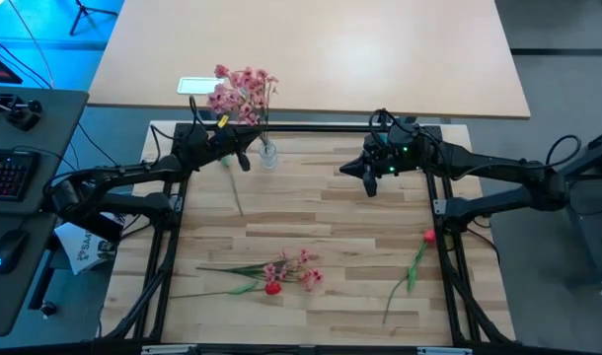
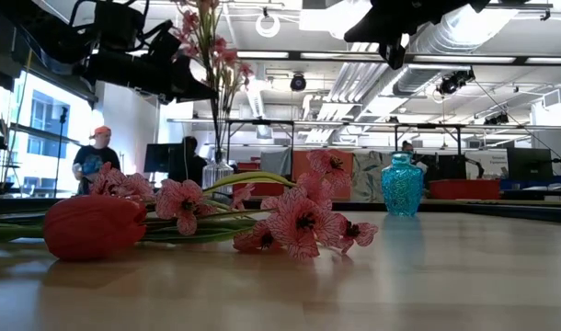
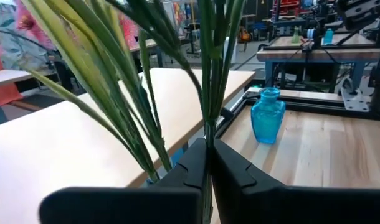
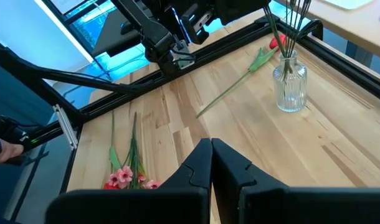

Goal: Sort flowers into vase by color
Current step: Put the top pink flower into the transparent vase

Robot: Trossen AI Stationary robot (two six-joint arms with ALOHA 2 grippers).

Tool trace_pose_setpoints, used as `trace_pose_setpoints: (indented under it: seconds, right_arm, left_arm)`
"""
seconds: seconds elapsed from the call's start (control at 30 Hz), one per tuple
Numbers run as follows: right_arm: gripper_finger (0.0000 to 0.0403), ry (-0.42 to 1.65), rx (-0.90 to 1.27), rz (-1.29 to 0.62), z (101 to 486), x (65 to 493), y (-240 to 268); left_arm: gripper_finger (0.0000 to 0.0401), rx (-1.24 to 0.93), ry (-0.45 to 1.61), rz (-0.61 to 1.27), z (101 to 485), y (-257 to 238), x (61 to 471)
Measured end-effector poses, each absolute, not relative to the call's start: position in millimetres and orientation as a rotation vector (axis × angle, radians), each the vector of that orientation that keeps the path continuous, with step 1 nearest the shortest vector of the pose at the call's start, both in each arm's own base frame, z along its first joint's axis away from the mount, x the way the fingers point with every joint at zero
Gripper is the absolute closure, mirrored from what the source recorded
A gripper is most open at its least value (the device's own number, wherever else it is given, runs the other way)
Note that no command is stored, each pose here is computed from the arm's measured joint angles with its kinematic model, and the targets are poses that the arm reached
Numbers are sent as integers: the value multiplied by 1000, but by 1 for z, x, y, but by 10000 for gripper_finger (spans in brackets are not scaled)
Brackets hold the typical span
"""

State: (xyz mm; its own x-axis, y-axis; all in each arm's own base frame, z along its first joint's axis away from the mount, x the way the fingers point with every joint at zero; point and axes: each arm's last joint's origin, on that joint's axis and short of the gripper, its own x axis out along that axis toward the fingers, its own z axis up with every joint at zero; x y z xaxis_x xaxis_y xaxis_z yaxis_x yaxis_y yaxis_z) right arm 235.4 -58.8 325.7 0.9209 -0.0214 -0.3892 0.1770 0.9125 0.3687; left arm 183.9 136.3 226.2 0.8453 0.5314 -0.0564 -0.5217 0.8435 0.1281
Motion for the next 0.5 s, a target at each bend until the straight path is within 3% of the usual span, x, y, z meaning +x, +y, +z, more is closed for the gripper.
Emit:
trace_pose_setpoints:
  seconds: [0.5]
  right_arm:
    - [403,384,391,-163,326,235,-61]
  left_arm:
    - [269,31,154,561,237,141,190]
